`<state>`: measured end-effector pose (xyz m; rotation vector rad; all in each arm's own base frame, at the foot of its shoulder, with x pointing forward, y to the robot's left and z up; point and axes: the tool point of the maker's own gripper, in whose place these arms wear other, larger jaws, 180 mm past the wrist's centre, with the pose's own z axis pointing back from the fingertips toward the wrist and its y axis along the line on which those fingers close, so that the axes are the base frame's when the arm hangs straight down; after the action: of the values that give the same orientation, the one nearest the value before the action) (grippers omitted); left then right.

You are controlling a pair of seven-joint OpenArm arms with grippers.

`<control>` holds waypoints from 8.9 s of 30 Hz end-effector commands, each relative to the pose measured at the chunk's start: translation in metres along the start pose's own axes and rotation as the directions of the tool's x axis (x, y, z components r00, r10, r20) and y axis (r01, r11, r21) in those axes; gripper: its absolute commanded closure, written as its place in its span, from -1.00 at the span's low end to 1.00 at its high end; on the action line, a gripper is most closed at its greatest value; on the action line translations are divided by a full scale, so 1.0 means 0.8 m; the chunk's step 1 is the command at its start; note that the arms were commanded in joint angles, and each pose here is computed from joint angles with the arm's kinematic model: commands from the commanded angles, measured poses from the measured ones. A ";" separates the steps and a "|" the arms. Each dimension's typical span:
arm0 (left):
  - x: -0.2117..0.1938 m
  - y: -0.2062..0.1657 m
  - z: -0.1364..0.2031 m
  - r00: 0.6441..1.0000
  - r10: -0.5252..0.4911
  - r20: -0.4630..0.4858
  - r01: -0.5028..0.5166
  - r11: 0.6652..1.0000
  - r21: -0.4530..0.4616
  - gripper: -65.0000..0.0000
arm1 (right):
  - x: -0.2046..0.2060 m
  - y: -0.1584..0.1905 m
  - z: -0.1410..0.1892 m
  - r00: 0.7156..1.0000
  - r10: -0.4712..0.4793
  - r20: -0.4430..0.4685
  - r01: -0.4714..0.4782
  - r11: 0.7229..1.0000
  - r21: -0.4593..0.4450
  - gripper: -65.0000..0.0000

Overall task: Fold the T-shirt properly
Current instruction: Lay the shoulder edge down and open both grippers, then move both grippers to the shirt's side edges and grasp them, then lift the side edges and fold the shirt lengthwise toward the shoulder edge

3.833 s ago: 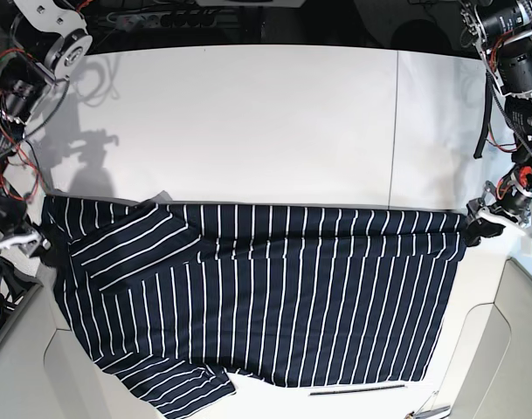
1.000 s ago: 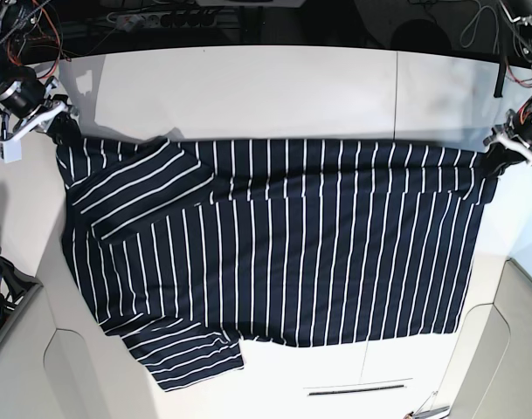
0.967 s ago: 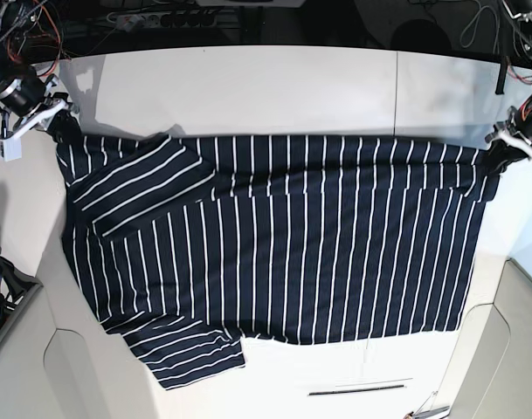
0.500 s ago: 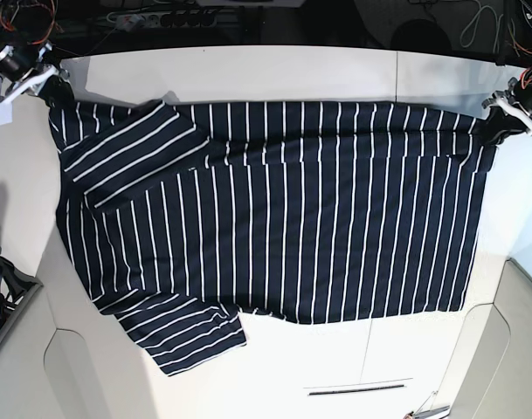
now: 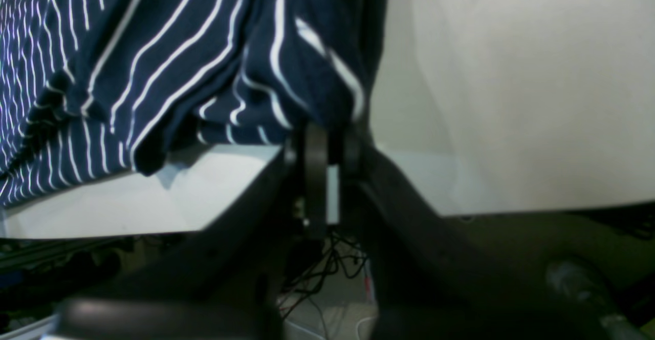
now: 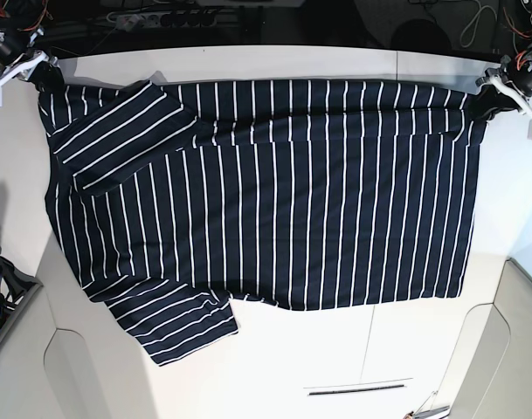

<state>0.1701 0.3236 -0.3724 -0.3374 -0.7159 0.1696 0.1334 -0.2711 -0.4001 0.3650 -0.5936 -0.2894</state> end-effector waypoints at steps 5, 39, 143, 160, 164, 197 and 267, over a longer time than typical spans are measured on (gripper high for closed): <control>0.017 -0.002 0.006 0.999 -0.028 0.033 0.029 1.000 -0.009 0.86 | 0.013 0.000 0.007 0.999 0.024 0.032 -0.024 1.000 0.001 1.00; 0.153 0.016 0.038 0.935 -0.082 0.345 0.069 0.996 0.050 -0.03 | 0.276 -0.033 0.050 0.842 0.173 0.512 -0.106 0.982 -0.157 -0.10; 0.252 0.022 -0.235 0.981 -0.010 0.196 -0.015 0.992 0.129 1.00 | 0.303 0.119 -0.226 0.939 0.120 0.321 -0.174 0.974 0.143 1.00; 0.294 0.008 -0.179 0.984 -0.096 0.147 0.094 0.995 0.020 1.00 | 0.333 0.159 -0.186 0.935 0.188 0.302 -0.255 0.946 0.202 1.00; 0.286 0.016 -0.168 0.985 -0.088 0.146 0.086 0.996 0.018 1.00 | 0.330 0.169 -0.170 0.927 0.221 0.302 -0.291 0.933 0.212 1.00; 0.160 0.023 -0.102 0.941 -0.333 -0.059 0.335 0.942 0.025 1.00 | 0.219 0.067 -0.105 0.907 0.362 0.217 -0.364 0.931 -0.032 0.64; 0.189 0.022 -0.057 0.973 -0.227 -0.031 0.227 0.974 -0.013 1.00 | 0.255 0.239 -0.155 0.905 0.315 0.284 -0.397 0.866 0.304 1.00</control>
<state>0.3018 0.3626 -0.3396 -0.2804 -0.6624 -0.0337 0.3889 -0.1439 -0.3369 0.5496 -0.8644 0.1335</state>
